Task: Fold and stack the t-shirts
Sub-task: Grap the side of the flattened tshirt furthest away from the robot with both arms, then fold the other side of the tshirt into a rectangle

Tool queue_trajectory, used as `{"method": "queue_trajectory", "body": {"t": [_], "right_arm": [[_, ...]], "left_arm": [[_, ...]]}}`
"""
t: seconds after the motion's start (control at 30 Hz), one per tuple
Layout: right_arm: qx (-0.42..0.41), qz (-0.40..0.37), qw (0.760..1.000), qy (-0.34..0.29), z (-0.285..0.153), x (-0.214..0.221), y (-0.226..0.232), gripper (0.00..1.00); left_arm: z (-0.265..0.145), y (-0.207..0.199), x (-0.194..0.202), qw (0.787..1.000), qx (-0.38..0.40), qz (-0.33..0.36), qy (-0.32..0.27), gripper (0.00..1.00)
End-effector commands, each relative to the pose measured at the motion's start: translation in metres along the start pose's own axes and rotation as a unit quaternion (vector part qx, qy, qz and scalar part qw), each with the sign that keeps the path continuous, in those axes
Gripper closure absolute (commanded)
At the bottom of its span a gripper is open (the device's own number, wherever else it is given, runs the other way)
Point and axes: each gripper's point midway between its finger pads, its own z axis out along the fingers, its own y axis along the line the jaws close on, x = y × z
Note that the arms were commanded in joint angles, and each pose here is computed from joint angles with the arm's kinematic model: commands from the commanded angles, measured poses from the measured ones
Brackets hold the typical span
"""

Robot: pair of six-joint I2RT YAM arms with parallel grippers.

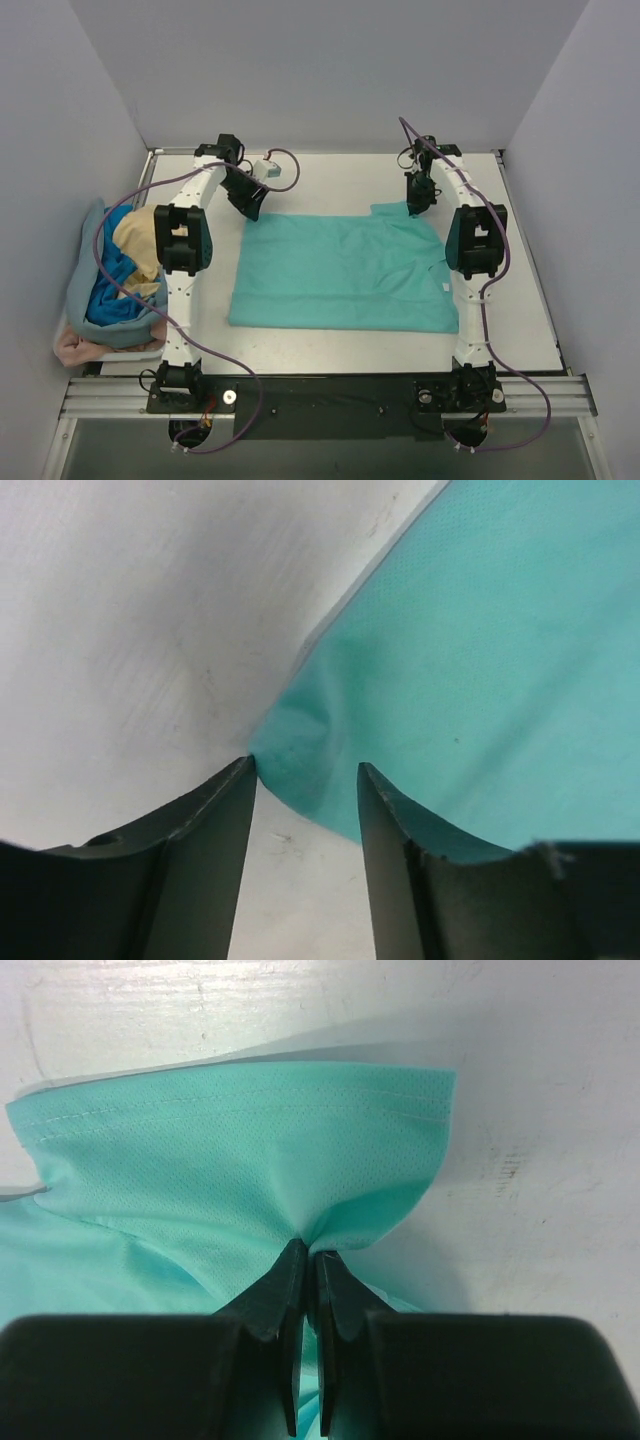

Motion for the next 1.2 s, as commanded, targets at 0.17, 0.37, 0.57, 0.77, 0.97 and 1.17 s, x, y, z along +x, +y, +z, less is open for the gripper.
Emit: {"method": "queue_trajectory", "body": {"t": [0.17,0.37,0.57,0.77,0.97,1.17], "right_arm": [[-0.007,-0.004,1.0,-0.017,-0.038,0.0,0.0,1.0],[-0.011,-0.006,1.0,-0.02,-0.063,0.016,-0.002,1.0],[-0.024,0.015,1.0,-0.009,-0.099,0.069,-0.003,1.0],[-0.028,0.034,0.999,0.029,-0.107,0.146,-0.005,1.0],[-0.034,0.072,0.996,0.049,-0.087,0.202,-0.001,1.0],[-0.01,0.094,0.994,0.06,-0.072,0.219,-0.007,1.0]], "left_arm": [[-0.008,0.005,-0.004,1.0,-0.014,0.012,0.007,1.0],[-0.043,-0.006,-0.024,0.999,-0.023,0.007,-0.049,1.0],[-0.086,-0.035,-0.005,0.996,-0.051,0.035,-0.06,1.0],[-0.101,-0.082,0.036,0.998,-0.034,0.041,-0.043,1.0],[-0.086,-0.12,0.089,1.0,0.0,0.017,-0.002,1.0],[-0.066,-0.137,0.108,1.0,0.009,0.024,0.018,1.0]]}}
